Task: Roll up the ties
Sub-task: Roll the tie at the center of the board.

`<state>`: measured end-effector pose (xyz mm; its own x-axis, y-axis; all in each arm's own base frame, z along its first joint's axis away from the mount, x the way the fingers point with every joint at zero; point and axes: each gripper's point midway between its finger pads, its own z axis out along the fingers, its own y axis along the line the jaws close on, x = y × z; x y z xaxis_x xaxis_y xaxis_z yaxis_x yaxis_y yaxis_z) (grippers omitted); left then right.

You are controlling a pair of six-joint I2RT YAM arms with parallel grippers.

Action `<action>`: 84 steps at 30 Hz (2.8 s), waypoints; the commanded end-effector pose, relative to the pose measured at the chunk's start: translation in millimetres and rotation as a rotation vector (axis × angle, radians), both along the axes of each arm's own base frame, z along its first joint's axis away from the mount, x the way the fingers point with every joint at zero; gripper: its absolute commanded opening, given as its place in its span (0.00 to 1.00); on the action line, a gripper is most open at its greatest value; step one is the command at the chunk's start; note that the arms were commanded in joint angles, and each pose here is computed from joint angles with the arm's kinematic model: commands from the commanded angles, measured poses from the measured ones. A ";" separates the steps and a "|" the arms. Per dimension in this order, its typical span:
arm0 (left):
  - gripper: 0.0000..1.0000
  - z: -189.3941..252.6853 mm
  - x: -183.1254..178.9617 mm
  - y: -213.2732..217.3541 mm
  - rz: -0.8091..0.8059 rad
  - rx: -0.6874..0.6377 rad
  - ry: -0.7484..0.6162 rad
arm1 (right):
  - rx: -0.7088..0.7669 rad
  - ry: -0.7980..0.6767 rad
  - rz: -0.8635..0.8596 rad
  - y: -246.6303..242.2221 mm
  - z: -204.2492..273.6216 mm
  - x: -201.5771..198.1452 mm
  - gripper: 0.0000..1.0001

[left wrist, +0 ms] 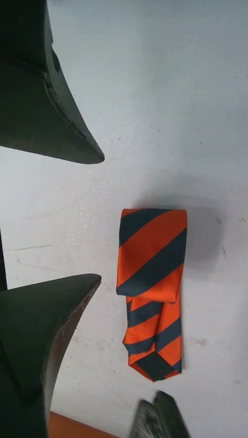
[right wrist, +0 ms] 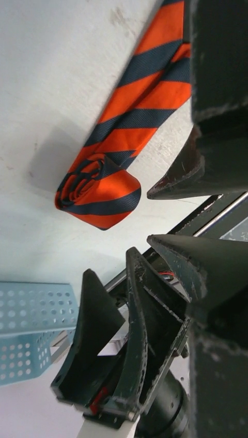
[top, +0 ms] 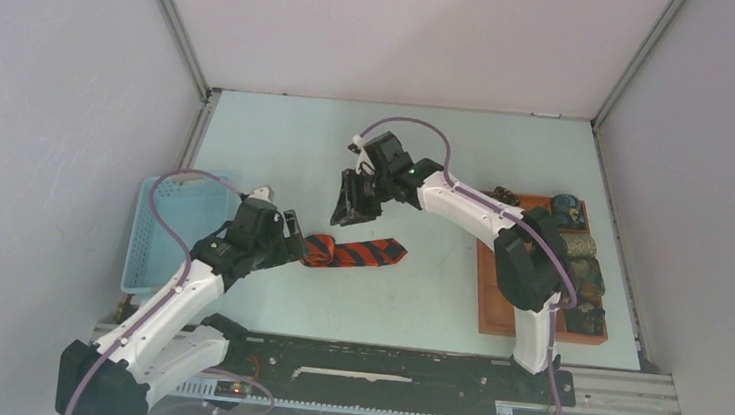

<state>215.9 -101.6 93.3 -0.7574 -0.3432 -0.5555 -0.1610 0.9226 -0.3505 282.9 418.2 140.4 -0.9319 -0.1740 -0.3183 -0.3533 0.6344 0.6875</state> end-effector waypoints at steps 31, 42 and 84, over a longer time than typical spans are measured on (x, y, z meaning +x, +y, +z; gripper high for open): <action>0.86 -10.3 34.8 -15.7 -0.058 -0.120 0.015 | -0.076 0.053 0.009 17.9 -75.3 -23.6 0.17; 0.86 -25.2 35.3 -29.9 -0.104 -0.177 0.048 | -0.090 0.068 0.001 8.6 -87.5 -24.1 0.15; 0.47 -63.9 34.7 -49.7 -0.130 -0.232 0.117 | -0.038 0.049 -0.019 4.3 -64.7 -10.5 0.24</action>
<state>256.7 -157.0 34.3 -0.8560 -0.3681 -0.3630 -0.0947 0.8019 -0.5900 259.1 419.1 40.4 -0.9664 -0.1830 -0.1807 -0.2572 0.6924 0.6742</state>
